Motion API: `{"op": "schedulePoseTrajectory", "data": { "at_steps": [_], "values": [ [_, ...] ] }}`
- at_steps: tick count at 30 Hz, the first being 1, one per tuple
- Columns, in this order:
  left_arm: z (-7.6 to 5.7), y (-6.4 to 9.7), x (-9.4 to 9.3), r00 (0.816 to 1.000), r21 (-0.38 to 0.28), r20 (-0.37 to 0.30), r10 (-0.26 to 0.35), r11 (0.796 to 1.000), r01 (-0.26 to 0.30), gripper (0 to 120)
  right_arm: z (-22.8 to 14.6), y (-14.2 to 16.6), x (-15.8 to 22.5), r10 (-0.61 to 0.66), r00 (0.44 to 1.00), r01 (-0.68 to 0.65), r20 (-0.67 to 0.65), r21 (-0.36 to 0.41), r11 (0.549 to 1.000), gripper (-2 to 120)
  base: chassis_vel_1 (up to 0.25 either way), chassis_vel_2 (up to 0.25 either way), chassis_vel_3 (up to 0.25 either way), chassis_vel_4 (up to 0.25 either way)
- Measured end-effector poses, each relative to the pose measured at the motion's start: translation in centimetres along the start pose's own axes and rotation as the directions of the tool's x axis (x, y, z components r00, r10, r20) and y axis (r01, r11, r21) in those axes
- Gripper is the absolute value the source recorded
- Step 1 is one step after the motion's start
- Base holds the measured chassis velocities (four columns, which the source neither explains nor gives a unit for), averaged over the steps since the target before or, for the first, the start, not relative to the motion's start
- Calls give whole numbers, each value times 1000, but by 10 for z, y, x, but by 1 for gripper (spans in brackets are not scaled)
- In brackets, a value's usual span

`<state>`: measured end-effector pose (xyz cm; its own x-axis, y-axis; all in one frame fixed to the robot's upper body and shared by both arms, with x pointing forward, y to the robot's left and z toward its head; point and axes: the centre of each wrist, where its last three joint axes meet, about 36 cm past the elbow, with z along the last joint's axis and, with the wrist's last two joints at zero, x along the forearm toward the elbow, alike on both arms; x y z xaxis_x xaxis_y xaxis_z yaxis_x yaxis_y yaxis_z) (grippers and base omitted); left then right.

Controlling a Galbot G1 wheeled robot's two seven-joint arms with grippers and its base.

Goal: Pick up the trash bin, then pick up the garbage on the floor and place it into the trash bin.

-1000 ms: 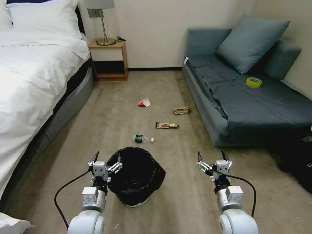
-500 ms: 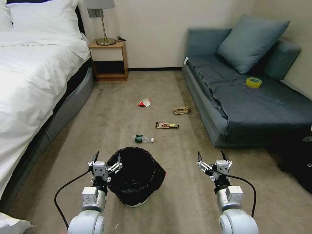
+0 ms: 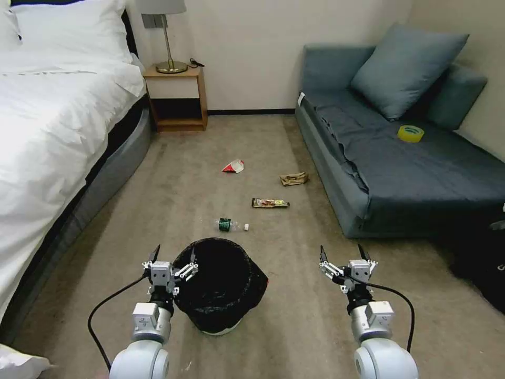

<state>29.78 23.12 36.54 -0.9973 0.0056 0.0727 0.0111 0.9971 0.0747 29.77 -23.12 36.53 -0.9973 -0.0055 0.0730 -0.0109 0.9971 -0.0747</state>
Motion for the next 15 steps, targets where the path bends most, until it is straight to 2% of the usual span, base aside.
{"op": "schedulePoseTrajectory", "data": {
  "at_steps": [3, 5, 7, 8, 10, 12, 15],
  "values": [
    [-2, 0, 0, 1000, 3, -5, -3, 1000, 3, 100, -2, 0, 0, 4, 1000, -4, 1, 0, 1000, 100, 0, 0, 0, 0],
    [-18, -1, -2, 999, 23, -13, -33, 999, 33, 100, -20, -2, 1, 52, 998, -52, 20, -2, 999, 100, 0, 0, 0, 0],
    [-41, -1, -3, 997, 50, -24, -71, 996, 72, 100, -45, -4, 4, 114, 993, -114, 42, -8, 993, 100, 0, 0, 0, 0],
    [-41, -1, -3, 997, 50, -24, -71, 996, 72, 100, -45, -4, 4, 114, 993, -114, 42, -8, 993, 100, 0, 0, 0, 0],
    [-63, -1, -2, 994, 75, -34, -104, 992, 106, 100, -70, -6, 9, 181, 981, -180, 65, -19, 984, 100, 0, 0, 0, 0],
    [-75, 3, 2, 991, 78, -42, -124, 989, 127, 100, -94, -8, 15, 241, 967, -239, 87, -32, 971, 100, 0, 0, 0, 0],
    [-77, 7, 3, 990, 70, -47, -135, 988, 138, 100, -102, -11, 15, 261, 960, -258, 99, -40, 965, 100, 0, 0, 0, 0]
  ]
}}
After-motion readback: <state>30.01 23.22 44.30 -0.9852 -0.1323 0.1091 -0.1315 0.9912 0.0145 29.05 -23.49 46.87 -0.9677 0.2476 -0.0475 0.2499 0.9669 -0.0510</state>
